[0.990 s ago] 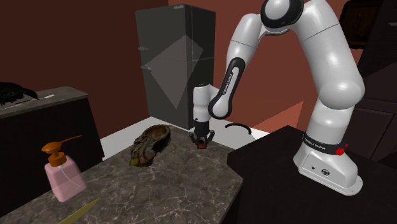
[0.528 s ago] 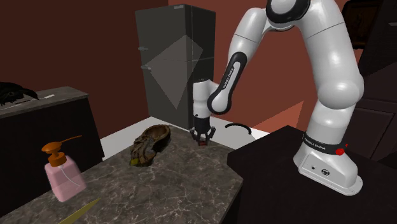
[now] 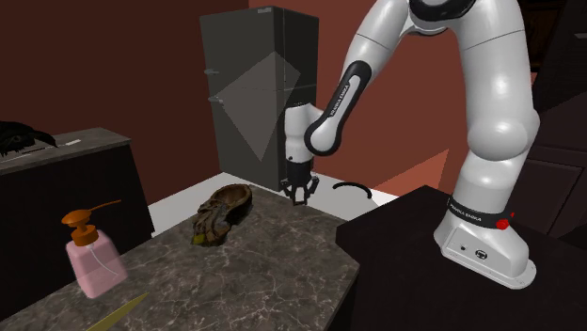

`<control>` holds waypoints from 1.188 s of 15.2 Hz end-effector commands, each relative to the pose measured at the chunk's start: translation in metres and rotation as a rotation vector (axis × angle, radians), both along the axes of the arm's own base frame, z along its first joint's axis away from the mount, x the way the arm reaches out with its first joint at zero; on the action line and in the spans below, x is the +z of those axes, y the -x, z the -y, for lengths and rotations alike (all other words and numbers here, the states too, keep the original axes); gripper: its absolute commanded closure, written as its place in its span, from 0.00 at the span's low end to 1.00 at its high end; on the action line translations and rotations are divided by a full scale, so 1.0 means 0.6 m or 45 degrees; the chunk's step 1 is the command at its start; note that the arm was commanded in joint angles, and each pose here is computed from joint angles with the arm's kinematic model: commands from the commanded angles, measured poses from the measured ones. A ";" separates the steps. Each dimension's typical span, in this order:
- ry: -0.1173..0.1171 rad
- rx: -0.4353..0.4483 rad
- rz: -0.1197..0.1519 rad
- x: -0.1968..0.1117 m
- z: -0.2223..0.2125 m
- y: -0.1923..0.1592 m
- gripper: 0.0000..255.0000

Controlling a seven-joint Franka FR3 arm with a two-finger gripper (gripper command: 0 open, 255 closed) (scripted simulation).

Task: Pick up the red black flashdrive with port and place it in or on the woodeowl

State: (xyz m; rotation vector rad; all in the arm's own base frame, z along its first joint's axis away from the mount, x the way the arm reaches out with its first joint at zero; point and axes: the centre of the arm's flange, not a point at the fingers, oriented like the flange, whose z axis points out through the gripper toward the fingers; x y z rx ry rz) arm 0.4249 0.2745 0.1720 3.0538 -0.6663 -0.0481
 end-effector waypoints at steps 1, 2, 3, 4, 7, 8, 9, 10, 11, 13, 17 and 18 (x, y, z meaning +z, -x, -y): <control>0.000 0.000 0.000 0.017 0.000 0.000 1.00; 0.000 0.000 0.000 0.025 0.000 0.000 1.00; 0.000 0.000 0.000 0.034 0.000 0.000 1.00; 0.000 0.000 0.000 0.043 0.000 0.000 1.00; 0.000 0.000 0.000 0.069 0.000 0.000 1.00; 0.000 0.000 0.000 0.078 0.000 0.000 1.00; 0.000 0.000 0.000 0.087 0.000 0.000 1.00; 0.000 0.000 0.000 0.096 0.000 0.000 1.00; 0.000 0.000 0.000 0.105 0.000 0.000 1.00; 0.000 0.000 0.000 0.122 0.000 0.000 1.00; 0.000 0.000 0.000 0.157 0.000 0.000 1.00; 0.000 0.000 0.000 0.166 0.000 0.000 1.00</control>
